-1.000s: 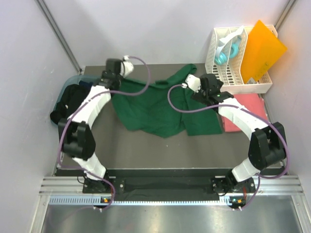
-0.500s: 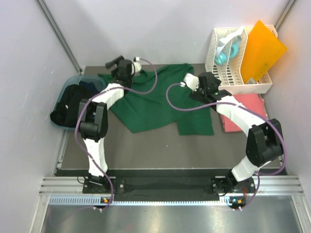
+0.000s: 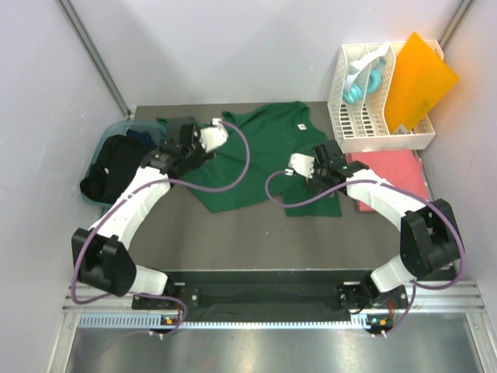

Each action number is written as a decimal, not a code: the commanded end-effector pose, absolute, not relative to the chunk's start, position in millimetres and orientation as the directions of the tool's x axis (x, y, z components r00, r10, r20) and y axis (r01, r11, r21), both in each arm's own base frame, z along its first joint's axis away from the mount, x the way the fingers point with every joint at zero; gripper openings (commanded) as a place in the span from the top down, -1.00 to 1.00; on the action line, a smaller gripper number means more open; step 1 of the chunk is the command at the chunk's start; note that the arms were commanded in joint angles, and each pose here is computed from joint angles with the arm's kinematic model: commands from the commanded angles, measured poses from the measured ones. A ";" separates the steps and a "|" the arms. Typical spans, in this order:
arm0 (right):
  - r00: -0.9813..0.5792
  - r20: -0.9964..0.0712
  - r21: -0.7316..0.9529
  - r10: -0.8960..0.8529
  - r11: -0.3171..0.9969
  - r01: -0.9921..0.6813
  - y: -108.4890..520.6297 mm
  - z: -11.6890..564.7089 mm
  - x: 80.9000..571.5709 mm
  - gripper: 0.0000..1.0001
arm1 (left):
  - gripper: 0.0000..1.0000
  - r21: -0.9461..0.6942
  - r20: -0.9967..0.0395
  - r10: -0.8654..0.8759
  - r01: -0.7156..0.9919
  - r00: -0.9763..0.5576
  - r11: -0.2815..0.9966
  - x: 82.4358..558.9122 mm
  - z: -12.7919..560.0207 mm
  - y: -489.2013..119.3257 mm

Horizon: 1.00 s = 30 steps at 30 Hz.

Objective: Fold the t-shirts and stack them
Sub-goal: Flatten out the tshirt

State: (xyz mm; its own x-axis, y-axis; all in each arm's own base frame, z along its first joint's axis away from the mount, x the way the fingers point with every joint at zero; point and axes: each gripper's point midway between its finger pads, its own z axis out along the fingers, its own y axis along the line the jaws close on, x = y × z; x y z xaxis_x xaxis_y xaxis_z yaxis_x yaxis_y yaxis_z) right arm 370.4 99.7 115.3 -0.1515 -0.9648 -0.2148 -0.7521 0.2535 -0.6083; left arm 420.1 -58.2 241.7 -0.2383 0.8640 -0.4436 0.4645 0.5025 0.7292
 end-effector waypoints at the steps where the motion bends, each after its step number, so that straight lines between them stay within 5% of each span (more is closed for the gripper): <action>1: -0.091 -0.247 -0.620 -0.965 0.230 -0.750 117.8 122.8 372.2 -0.76 | -0.70 0.504 -0.409 0.875 0.735 -0.259 0.453 351.5 152.2 -96.4; 17: -0.116 -0.231 -0.699 -0.966 0.248 -0.671 114.1 139.4 405.6 -0.76 | -0.62 0.318 -0.380 0.850 0.811 -0.366 0.491 275.1 75.7 -129.2; 30: -0.137 -0.280 -0.698 -0.950 0.300 -0.650 114.1 154.2 402.5 -0.76 | -0.57 0.357 -0.295 0.844 0.767 -0.449 0.533 298.8 47.2 -131.6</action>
